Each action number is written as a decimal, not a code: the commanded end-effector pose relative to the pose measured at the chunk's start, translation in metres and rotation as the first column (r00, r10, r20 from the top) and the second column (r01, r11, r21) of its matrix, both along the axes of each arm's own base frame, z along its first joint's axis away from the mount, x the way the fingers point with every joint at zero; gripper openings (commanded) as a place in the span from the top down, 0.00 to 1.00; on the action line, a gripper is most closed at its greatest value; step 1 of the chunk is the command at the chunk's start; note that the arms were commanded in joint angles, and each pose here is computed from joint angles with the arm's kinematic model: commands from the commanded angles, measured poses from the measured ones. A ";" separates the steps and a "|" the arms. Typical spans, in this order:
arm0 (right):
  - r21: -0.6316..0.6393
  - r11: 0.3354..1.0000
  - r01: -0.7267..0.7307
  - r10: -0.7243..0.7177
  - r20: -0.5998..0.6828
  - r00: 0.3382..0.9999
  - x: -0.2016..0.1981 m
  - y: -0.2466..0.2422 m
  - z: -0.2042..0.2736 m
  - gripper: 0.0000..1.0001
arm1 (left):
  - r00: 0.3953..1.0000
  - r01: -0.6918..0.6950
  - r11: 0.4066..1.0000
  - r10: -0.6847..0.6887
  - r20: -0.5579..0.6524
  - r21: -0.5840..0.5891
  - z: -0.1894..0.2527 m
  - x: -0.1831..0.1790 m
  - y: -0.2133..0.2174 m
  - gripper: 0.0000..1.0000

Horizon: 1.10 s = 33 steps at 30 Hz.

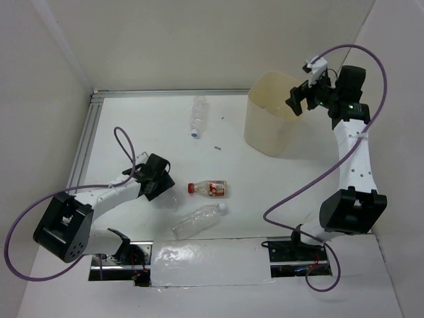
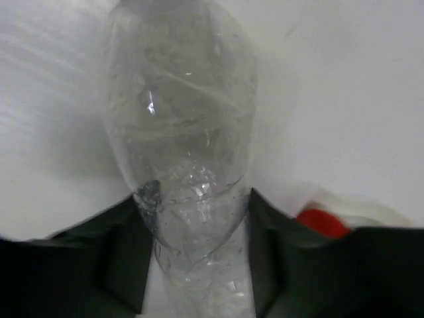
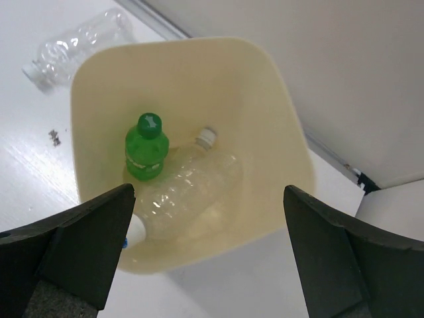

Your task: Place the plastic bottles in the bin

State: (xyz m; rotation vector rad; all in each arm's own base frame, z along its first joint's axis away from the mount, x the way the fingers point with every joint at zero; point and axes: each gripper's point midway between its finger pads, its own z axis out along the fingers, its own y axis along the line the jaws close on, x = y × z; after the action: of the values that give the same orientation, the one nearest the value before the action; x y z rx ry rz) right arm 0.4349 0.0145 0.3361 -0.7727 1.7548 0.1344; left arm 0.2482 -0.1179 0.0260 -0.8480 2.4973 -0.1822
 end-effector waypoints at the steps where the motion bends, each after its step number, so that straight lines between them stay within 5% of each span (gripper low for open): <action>1: 0.120 0.991 -0.061 0.044 0.139 0.989 -0.016 -0.002 0.054 0.00 | 0.999 0.019 1.000 -0.019 0.026 0.017 0.001 0.016 -0.006 0.49; 3: 0.151 0.979 -0.137 0.113 0.157 0.981 -0.033 -0.001 0.062 0.00 | 0.997 0.062 0.998 -0.062 0.037 0.002 0.011 0.024 -0.015 0.93; 4: 0.144 0.975 -0.168 0.141 0.178 0.974 -0.039 -0.001 0.062 0.02 | 0.994 0.090 0.996 -0.089 0.056 -0.014 0.022 0.026 -0.023 1.00; 6: 0.075 0.960 -0.269 0.242 0.250 0.937 -0.062 0.006 0.070 0.18 | 0.969 0.180 0.984 -0.177 0.171 0.002 0.065 0.040 -0.043 1.00; 8: 0.048 0.951 -0.304 0.284 0.243 0.927 -0.073 0.012 0.055 0.54 | 0.911 0.262 0.965 -0.249 0.329 0.005 0.122 0.052 -0.062 1.00; 9: 0.013 0.955 -0.297 0.284 0.255 0.924 -0.075 0.011 0.051 0.83 | 0.867 0.316 0.949 -0.296 0.401 0.017 0.147 0.056 -0.075 1.00; 11: 0.018 0.958 -0.287 0.277 0.220 0.935 -0.085 0.013 0.030 1.00 | 0.709 0.415 0.909 -0.357 0.608 0.049 0.220 0.079 -0.102 1.00; 13: -0.027 0.954 -0.300 0.300 0.186 0.936 -0.095 0.013 0.010 1.00 | 0.533 0.493 0.865 -0.382 0.755 0.091 0.289 0.098 -0.128 1.00; 19: -0.089 0.913 -0.399 0.408 0.147 0.901 -0.126 0.027 -0.016 1.00 | 0.223 0.634 0.756 -0.380 0.898 0.162 0.391 0.144 -0.207 1.00; 21: -0.096 0.898 -0.430 0.440 0.136 0.888 -0.144 0.036 -0.027 0.83 | 0.160 0.657 0.736 -0.348 0.924 0.163 0.410 0.170 -0.236 1.00; 23: -0.173 0.867 -0.468 0.494 0.160 0.855 -0.158 0.041 -0.034 0.49 | 0.087 0.689 0.714 -0.253 0.964 0.125 0.451 0.178 -0.259 1.00; 25: -0.135 0.850 -0.509 0.523 0.103 0.846 -0.175 0.050 -0.055 0.34 | 0.135 0.690 0.719 -0.233 0.963 0.077 0.424 0.213 -0.283 1.00; 26: -0.159 0.838 -0.521 0.540 0.107 0.835 -0.181 0.052 -0.059 0.31 | 0.083 0.691 0.721 -0.146 0.986 0.048 0.446 0.214 -0.289 1.00; 28: -0.122 0.824 -0.554 0.563 0.066 0.824 -0.196 0.059 -0.077 0.31 | 0.101 0.696 0.718 -0.090 0.991 -0.006 0.432 0.230 -0.306 1.00; 29: -0.147 0.819 -0.554 0.568 0.069 0.820 -0.201 0.060 -0.080 0.38 | 0.055 0.695 0.719 -0.028 0.998 -0.018 0.463 0.230 -0.305 1.00; 32: -0.128 0.816 -0.564 0.573 0.044 0.818 -0.212 0.065 -0.098 0.55 | 0.087 0.708 0.706 -0.036 0.996 -0.037 0.438 0.250 -0.332 0.94; 33: -0.147 0.813 -0.563 0.574 0.042 0.818 -0.215 0.065 -0.103 0.69 | 0.068 0.714 0.698 -0.003 0.998 -0.046 0.451 0.245 -0.337 0.90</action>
State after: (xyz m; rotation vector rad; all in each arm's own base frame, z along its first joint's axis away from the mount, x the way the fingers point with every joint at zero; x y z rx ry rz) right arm 0.2401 0.0691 0.2449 -1.3294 1.4314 0.3568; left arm 0.5123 -0.4535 0.4000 0.0436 1.4293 -1.1736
